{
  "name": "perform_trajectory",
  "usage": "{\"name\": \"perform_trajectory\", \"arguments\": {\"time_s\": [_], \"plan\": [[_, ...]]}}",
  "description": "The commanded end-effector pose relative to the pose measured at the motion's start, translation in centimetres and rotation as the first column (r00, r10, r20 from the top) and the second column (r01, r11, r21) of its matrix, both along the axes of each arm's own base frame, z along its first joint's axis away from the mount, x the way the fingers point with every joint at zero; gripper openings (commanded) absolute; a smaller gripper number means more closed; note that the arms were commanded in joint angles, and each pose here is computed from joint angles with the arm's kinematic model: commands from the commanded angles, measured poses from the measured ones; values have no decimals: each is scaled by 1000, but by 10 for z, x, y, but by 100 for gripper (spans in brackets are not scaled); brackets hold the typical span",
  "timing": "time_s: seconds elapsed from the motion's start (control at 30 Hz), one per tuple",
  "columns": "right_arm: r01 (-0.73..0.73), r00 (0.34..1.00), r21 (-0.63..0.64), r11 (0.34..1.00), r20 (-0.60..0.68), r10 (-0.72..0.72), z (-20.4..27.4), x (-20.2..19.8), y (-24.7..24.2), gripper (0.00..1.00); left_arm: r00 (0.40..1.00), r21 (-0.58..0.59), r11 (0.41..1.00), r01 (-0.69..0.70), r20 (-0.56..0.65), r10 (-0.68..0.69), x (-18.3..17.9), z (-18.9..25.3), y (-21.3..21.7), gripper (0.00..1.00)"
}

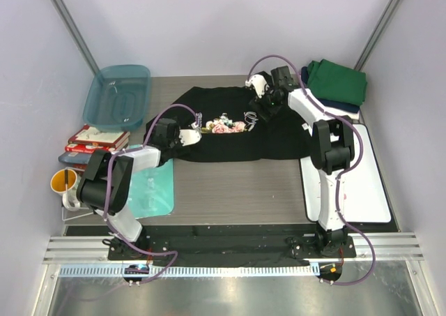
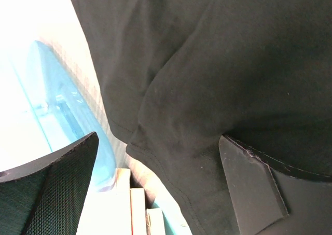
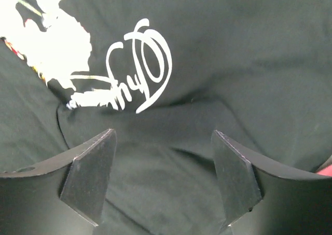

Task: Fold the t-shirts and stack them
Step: Fold the flattened tshirt in 1/3 of the way

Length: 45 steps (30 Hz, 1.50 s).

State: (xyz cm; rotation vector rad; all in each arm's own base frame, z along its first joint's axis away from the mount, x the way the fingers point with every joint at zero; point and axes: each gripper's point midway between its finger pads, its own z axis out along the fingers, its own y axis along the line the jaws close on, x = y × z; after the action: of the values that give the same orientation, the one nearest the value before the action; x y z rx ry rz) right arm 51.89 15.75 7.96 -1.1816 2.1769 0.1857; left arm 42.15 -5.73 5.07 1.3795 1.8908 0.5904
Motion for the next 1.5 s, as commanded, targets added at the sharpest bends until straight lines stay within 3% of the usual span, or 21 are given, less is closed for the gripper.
{"name": "perform_trajectory", "arguments": {"time_s": [0.0, 0.23, 0.4, 0.5, 0.63, 0.77, 0.93, 1.1, 1.3, 1.47], "plan": [[-48, 999, 45, 998, 12, 48, -1, 7, 16, 77, 990, 40, 999, 14, -140, -8, -19, -42, 5, 100], [-93, 995, 18, 995, -37, 94, -25, -9, 13, 71, 981, 167, 985, 37, -193, -4, -29, -43, 22, 100], [-93, 994, 16, 996, -47, 94, -28, -12, 12, 63, 970, 192, 978, 79, -242, -30, -43, -42, 25, 100], [-89, 994, 13, 996, -55, 89, -33, -12, 11, 49, 963, 210, 974, 89, -266, -31, -51, -46, 29, 100], [-79, 995, -6, 997, -55, 79, -35, -11, 8, 18, 950, 241, 965, 107, -312, -28, -62, -55, 35, 100], [-64, 998, -30, 998, -23, 63, -24, -6, 2, 1, 945, 256, 961, 106, -326, -17, -64, -58, 38, 100], [-65, 998, -46, 997, 18, 66, 0, -13, 0, 1, 944, 256, 961, 106, -330, -16, -63, -57, 38, 100], [-90, 996, -50, 995, 1, 90, 24, -44, -3, 1, 945, 260, 960, 106, -327, -16, -61, -55, 37, 100], [-144, 987, -71, 987, -87, 137, 23, -91, 0, 1, 946, 263, 959, 105, -323, -15, -56, -51, 37, 100], [-196, 962, -100, 975, -213, 172, -6, -136, -4, 1, 947, 266, 959, 102, -320, -12, -53, -48, 36, 100]]}}
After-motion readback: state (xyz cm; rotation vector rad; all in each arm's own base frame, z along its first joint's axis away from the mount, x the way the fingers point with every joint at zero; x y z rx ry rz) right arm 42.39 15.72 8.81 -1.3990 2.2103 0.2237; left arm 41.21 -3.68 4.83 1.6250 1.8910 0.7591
